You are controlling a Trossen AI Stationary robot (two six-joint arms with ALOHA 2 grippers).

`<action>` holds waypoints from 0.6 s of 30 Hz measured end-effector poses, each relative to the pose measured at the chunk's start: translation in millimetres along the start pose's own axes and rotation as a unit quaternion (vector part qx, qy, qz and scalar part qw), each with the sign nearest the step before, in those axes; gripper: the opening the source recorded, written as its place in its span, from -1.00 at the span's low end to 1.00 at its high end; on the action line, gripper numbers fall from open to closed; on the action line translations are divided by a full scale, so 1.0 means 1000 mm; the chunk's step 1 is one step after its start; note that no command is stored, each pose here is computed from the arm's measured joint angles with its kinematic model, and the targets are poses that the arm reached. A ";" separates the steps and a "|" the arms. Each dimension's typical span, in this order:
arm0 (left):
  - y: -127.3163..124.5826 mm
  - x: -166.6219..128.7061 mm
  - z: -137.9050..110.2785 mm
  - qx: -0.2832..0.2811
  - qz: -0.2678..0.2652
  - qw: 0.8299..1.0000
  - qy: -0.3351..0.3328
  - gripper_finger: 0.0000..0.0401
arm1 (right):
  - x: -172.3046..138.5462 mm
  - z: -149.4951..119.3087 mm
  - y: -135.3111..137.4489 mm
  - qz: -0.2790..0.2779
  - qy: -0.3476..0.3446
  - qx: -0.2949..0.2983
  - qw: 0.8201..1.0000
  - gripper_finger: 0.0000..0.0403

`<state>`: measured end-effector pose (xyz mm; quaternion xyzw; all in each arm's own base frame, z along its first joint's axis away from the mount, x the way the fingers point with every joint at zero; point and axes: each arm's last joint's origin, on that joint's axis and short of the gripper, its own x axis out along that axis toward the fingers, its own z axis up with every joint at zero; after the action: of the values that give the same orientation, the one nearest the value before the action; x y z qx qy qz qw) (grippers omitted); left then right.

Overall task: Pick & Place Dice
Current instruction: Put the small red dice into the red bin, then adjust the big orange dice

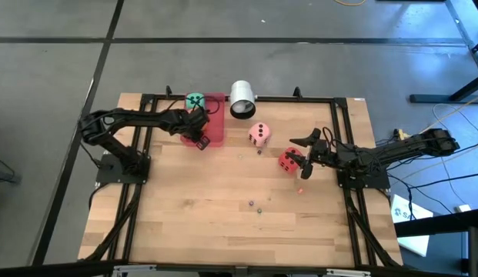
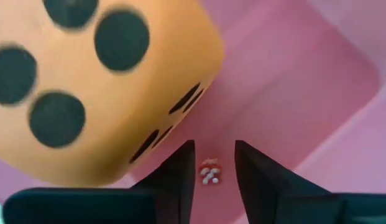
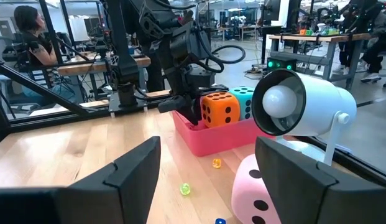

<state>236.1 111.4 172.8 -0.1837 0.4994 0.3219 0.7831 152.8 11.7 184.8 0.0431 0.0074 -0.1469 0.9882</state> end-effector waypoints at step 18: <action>0.009 -0.075 0.005 -0.026 -0.071 0.986 -0.147 -0.35 | 0.000 0.000 0.000 -0.002 0.001 -0.004 1.000 0.29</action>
<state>210.7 97.2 242.4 -0.1897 0.3558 0.3023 0.8637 152.8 11.5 184.6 0.0395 0.0087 -0.1487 0.9881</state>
